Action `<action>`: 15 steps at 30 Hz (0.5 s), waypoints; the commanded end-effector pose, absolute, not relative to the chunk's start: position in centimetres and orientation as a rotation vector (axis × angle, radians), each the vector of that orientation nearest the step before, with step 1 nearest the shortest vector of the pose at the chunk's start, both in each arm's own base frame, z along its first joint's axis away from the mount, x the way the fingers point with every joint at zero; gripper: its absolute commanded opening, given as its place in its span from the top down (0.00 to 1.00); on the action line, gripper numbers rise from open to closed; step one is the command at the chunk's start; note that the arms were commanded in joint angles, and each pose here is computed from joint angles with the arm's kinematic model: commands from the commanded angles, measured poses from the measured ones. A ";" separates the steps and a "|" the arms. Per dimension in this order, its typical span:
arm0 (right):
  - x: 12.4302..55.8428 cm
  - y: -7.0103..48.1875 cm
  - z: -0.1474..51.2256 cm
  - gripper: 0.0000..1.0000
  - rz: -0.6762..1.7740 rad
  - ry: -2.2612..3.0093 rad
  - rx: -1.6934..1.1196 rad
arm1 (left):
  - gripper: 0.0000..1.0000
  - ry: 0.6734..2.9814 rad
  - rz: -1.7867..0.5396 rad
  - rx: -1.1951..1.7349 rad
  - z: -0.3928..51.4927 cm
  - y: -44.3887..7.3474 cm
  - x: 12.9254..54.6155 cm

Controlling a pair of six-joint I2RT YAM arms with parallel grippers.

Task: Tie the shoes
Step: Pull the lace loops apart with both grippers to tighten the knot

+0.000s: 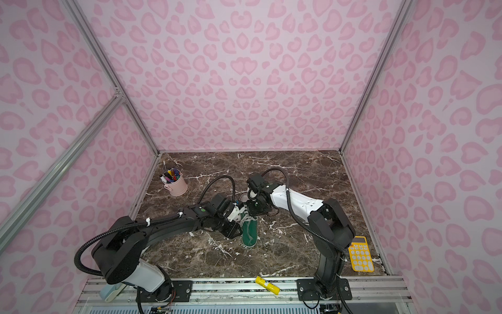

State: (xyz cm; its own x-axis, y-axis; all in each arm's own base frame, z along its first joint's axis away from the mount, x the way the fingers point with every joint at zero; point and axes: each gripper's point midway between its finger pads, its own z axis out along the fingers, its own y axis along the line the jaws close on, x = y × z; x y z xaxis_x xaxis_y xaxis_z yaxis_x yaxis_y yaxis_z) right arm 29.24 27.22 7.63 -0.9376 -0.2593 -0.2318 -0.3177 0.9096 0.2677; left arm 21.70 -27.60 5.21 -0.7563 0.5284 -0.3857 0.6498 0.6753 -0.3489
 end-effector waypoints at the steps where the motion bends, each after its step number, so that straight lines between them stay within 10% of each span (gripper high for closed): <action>1: 30.1 25.3 7.3 0.65 0.272 2.869 -0.364 | 0.48 2.608 -0.699 0.964 5.6 -28.1 22.2; 15: 30.6 23.7 8.5 0.65 0.264 2.832 -0.252 | 0.51 2.606 -0.680 0.963 5.6 -27.6 21.9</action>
